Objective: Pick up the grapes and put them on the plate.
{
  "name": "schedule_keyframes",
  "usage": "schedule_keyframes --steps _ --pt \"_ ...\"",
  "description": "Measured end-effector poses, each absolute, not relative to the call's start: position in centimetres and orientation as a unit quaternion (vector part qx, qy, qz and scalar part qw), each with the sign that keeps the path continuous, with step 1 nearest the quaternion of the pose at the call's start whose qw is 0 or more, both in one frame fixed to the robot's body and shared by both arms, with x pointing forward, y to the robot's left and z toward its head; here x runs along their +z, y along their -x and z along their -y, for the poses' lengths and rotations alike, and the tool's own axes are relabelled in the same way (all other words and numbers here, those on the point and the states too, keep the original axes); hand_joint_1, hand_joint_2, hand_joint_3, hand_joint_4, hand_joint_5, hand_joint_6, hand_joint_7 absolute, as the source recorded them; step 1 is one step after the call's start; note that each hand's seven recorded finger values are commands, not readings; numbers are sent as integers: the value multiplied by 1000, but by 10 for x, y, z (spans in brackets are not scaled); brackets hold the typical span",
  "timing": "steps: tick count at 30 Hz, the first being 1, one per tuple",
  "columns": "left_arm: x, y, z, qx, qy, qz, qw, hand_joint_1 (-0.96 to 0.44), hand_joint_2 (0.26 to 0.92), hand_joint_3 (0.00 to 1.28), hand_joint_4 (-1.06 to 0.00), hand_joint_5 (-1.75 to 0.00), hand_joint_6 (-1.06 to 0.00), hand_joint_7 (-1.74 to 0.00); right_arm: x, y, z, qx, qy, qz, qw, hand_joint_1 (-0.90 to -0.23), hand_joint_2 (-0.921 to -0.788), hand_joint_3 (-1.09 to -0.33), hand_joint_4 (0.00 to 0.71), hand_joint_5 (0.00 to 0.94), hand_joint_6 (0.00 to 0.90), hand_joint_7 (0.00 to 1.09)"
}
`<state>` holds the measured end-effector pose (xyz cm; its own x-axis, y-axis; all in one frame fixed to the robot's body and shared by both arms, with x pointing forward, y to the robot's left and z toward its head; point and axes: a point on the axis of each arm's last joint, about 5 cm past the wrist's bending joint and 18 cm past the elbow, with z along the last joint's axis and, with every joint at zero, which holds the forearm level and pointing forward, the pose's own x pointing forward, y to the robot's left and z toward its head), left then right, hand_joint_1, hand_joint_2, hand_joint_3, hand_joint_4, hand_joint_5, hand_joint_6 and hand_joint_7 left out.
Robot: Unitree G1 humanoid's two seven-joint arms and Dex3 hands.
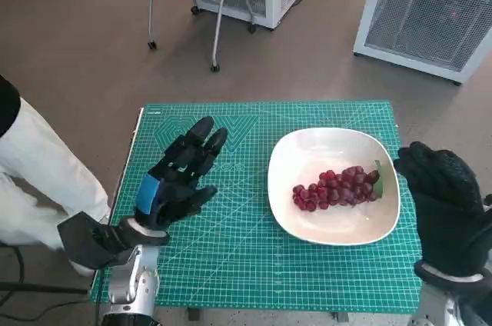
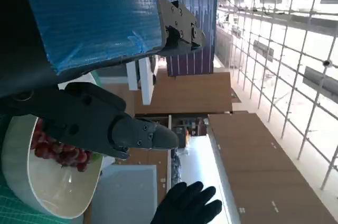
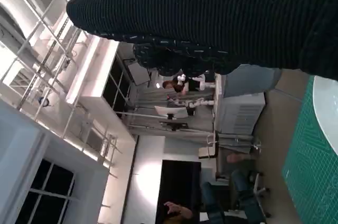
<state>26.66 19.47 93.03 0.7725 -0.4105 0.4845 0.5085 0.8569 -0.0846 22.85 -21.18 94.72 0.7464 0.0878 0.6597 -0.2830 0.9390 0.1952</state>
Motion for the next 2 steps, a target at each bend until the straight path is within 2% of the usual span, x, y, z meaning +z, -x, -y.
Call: schedule_keyframes --steps 2 --pt "930 -267 -195 -245 106 232 935 -64 921 68 -258 -5 -299 -4 947 -228 212 100 -143 341 924 -357 -921 -513 525 466 276 855"
